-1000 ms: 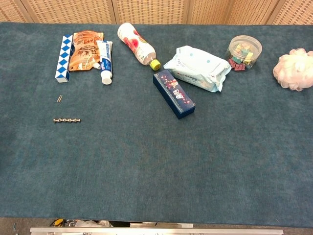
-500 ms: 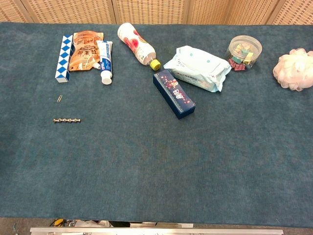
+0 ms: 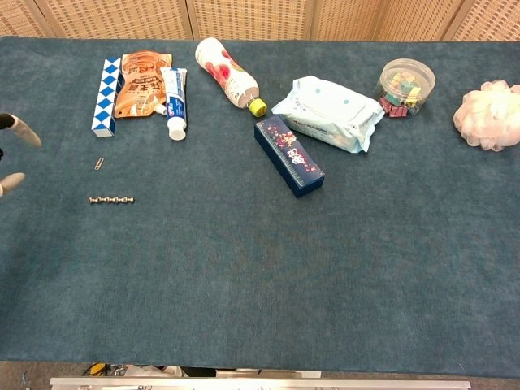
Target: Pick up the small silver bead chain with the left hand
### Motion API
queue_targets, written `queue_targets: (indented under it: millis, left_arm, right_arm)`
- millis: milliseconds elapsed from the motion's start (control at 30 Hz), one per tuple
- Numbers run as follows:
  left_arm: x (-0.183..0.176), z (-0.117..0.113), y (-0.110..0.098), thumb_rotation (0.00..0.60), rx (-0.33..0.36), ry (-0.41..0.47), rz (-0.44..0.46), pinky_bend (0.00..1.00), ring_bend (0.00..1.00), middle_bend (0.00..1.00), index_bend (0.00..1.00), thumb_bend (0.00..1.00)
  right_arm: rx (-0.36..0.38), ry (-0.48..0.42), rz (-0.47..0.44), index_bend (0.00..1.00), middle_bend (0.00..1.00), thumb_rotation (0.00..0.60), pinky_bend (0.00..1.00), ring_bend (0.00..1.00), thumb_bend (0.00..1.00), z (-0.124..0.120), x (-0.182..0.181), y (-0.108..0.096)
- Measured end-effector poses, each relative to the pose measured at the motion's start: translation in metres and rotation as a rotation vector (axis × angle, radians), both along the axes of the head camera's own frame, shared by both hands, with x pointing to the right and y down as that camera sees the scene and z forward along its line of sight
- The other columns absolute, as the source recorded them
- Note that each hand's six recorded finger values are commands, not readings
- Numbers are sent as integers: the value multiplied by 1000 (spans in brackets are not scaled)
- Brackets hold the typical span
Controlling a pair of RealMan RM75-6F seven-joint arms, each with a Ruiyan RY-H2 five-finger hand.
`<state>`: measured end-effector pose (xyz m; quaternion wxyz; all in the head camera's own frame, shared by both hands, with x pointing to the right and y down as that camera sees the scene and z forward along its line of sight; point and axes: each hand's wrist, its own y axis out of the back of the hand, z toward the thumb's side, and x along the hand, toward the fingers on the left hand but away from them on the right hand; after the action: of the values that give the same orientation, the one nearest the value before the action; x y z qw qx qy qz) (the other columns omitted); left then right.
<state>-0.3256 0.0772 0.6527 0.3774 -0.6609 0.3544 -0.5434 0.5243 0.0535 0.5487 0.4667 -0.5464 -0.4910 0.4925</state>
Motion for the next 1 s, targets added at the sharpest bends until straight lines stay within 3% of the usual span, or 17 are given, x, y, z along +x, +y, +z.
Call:
queue_targets:
  millis: [100,333,1000]
  left_arm:
    - [12,10,-7,600,-18,-12,20,1000,907,935,371,316]
    - [38,38,-19,600,-62,-63,62,1000,914,942,433,183]
    - [59,99,-32,600,-180,-115,-15,1000,928,965,500,198]
  right_arm:
    - [-8,-5,1,502,533,600,453,462,198,2,0,1]
    - [-19,-8,16,502,533,600,453,462,197,6,6,4]
    - [-31,-10,28,502,533,600,453,462,197,8,11,6]
